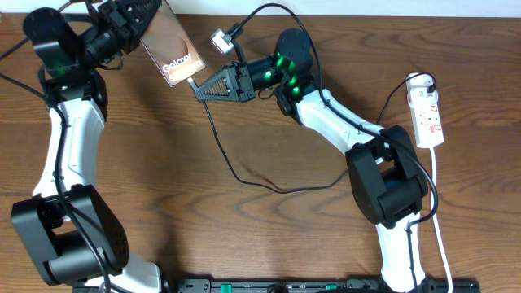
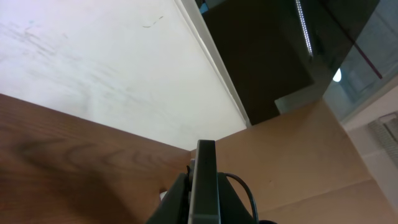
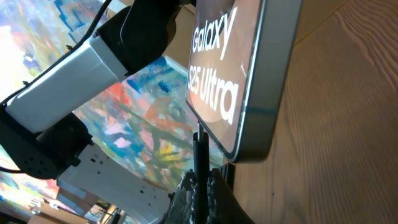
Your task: Plug charger to phone and switch on socket
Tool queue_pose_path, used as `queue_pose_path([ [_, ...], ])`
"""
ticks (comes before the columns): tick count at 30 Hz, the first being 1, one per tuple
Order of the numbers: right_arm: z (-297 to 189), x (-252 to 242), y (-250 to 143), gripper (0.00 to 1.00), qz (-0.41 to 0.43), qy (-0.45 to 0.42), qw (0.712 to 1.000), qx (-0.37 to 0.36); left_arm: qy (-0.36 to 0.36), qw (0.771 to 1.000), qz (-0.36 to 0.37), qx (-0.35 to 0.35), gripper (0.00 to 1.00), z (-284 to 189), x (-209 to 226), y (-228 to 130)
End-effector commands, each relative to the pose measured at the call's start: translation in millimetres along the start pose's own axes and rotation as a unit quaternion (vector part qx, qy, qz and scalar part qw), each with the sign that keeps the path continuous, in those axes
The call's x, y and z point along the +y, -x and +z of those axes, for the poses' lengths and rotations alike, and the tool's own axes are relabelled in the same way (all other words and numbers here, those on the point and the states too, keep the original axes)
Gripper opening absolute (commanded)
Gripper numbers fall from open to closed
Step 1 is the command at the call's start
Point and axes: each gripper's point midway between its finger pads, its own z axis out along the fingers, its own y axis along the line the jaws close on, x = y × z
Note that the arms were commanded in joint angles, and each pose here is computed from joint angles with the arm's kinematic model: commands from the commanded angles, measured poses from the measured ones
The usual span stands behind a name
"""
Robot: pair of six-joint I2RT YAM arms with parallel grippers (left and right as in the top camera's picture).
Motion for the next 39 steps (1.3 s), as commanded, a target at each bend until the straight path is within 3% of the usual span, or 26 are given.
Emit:
queue_pose_path([
  [1,-5.2,-3.2,13.3,0.01,-0.001,-0.015,0.999,-0.032,-0.018,1.0,0.012,0.01,0.07,-1.9,-22.5,0.0],
  [39,-6.8,-7.6,22.9,0.01,0.034,-0.026,0.997,-0.061,-0.024,0.999,0.005,0.023,0.08,0.0,-24.8,-5.7],
])
